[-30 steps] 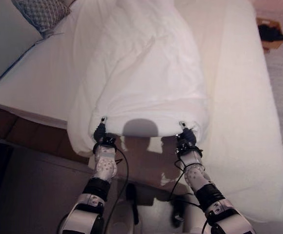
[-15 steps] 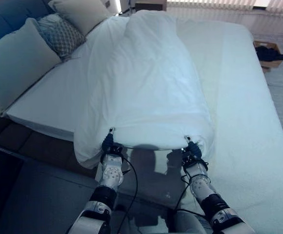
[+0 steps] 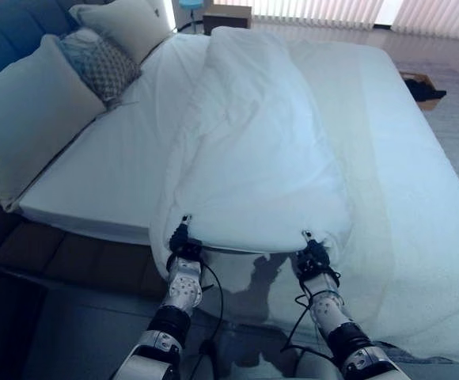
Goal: Make the bed
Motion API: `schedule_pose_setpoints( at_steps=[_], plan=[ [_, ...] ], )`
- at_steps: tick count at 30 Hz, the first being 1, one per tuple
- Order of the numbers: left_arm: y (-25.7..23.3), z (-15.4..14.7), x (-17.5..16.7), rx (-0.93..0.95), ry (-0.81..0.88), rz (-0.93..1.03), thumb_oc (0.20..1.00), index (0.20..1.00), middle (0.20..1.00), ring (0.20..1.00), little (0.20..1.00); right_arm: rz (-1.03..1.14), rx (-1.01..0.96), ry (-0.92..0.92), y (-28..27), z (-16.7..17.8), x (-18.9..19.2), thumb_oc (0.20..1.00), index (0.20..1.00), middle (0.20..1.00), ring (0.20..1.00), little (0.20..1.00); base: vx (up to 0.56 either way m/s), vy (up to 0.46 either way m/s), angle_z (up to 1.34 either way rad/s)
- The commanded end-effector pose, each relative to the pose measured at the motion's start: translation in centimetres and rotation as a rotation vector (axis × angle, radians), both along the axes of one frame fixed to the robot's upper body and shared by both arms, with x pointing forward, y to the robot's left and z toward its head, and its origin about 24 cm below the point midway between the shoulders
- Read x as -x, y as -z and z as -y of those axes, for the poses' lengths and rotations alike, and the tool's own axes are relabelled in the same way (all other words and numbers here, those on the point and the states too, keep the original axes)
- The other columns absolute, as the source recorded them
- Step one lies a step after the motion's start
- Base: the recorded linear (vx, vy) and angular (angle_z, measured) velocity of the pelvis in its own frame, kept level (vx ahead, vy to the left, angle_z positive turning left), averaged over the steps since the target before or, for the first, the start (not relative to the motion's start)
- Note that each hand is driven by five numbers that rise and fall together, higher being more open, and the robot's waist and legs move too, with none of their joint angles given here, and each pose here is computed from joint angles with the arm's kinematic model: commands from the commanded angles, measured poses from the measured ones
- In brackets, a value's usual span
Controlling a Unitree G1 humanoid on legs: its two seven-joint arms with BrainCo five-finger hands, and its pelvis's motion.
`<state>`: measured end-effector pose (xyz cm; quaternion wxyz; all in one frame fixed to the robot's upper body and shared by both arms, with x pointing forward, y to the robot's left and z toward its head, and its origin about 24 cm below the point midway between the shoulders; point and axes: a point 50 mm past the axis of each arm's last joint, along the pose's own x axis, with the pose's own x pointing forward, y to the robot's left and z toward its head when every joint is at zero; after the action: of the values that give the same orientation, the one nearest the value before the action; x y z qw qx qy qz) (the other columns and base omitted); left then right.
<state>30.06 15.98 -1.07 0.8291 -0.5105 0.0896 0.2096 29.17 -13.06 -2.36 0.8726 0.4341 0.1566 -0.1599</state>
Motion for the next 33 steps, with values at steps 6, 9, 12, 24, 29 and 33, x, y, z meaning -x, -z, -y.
schedule_pose_setpoints(
  at_steps=[6,9,12,24,29,33],
  plan=[
    [-2.5,-3.4,0.1,-0.069,-0.124,0.154,0.2,0.2,0.2,0.2,0.2,0.035,0.123,0.137,-0.2,5.4,0.3,0.2,0.2,0.2,0.2,0.2,0.0,0.133,0.35],
    [-1.8,-3.2,0.5,-0.035,-0.131,0.128,0.2,0.2,0.2,0.2,0.2,0.012,0.143,0.142,0.2,6.0,0.9,0.2,0.2,0.2,0.2,0.2,0.01,0.234,0.95],
    [-1.3,-3.7,0.9,-0.021,-0.153,0.11,0.2,0.2,0.2,0.2,0.2,-0.003,0.134,0.132,0.5,5.6,1.0,0.2,0.2,0.2,0.2,0.2,0.06,0.153,-0.13],
    [-2.4,-4.4,0.1,-0.089,-0.141,0.12,0.2,0.2,0.2,0.2,0.2,-0.008,0.135,0.044,0.2,3.3,0.1,0.2,0.2,0.2,0.2,0.2,0.03,0.509,-0.16],
    [-3.6,-7.1,0.6,-0.177,-0.18,0.165,0.2,0.2,0.2,0.2,0.2,0.043,0.053,-0.065,-0.5,-0.7,-0.8,0.2,0.2,0.2,0.2,0.2,-0.15,0.384,-1.14],
    [-3.8,-7.8,1.0,-0.171,-0.223,0.172,0.2,0.2,0.2,0.2,0.2,0.104,0.076,-0.098,-1.4,-0.9,-0.8,0.2,0.2,0.2,0.2,0.2,-0.06,0.022,0.05]
  ],
)
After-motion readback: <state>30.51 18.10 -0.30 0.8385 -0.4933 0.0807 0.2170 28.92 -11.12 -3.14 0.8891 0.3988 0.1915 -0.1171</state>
